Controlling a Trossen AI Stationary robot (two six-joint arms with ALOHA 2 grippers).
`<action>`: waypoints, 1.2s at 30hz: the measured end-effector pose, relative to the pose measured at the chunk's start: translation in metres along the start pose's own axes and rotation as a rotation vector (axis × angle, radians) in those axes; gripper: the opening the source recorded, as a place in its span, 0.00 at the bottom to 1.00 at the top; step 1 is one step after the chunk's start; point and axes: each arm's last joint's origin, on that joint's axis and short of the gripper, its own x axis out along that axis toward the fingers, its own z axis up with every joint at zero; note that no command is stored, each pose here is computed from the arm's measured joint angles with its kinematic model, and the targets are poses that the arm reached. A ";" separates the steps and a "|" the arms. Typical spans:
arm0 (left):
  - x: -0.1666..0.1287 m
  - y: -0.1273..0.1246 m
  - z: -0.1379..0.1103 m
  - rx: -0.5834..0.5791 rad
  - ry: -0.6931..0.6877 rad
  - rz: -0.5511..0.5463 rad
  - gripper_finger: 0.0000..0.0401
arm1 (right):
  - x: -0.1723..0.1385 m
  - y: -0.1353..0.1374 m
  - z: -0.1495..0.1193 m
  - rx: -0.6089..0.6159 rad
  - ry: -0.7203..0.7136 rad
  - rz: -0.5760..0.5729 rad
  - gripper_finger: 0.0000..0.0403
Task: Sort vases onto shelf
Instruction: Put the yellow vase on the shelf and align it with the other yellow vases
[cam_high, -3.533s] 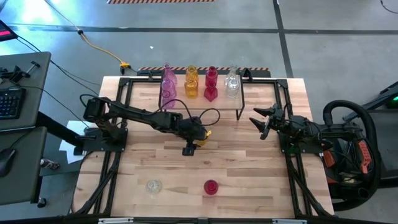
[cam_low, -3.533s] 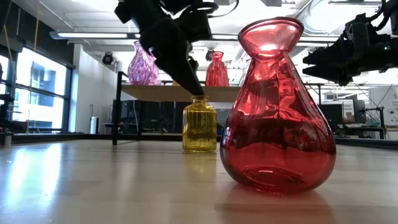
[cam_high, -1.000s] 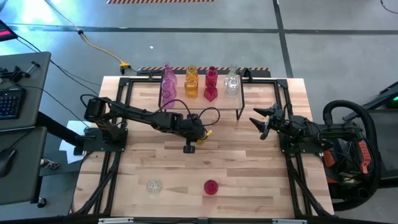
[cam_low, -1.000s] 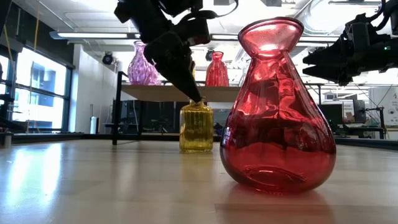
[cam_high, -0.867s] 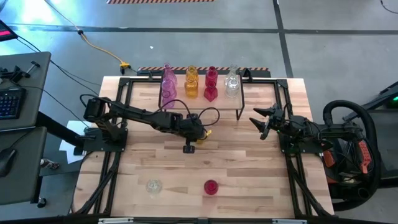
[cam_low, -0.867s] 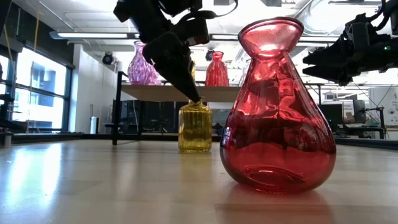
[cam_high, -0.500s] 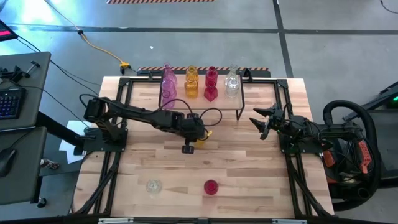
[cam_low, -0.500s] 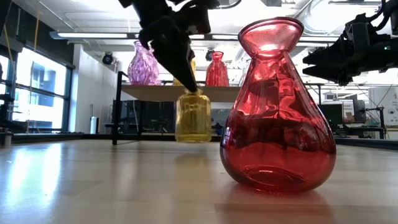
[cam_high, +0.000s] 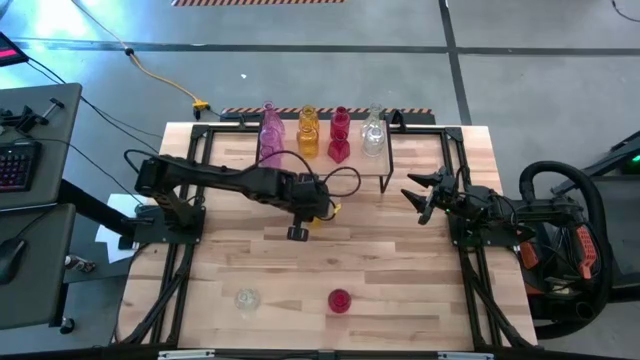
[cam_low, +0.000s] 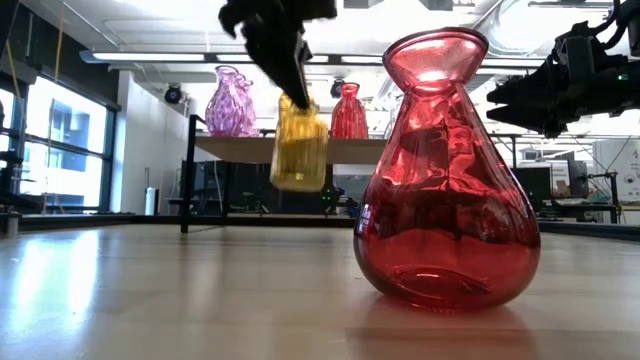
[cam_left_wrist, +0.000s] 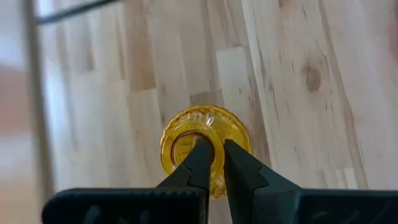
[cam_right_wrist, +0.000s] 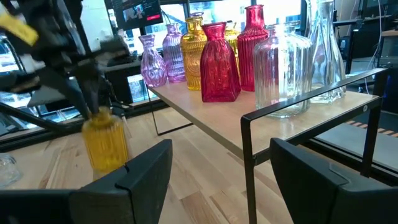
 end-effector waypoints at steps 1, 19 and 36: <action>-0.005 0.001 0.003 0.006 -0.002 0.007 0.03 | 0.000 0.000 0.000 0.000 0.000 0.000 0.63; -0.081 0.031 0.005 -0.056 -0.011 0.207 0.03 | 0.000 0.000 -0.001 -0.003 0.007 -0.001 0.63; -0.083 0.057 -0.005 -0.144 0.014 0.296 0.03 | 0.001 0.000 -0.001 -0.006 0.012 -0.002 0.63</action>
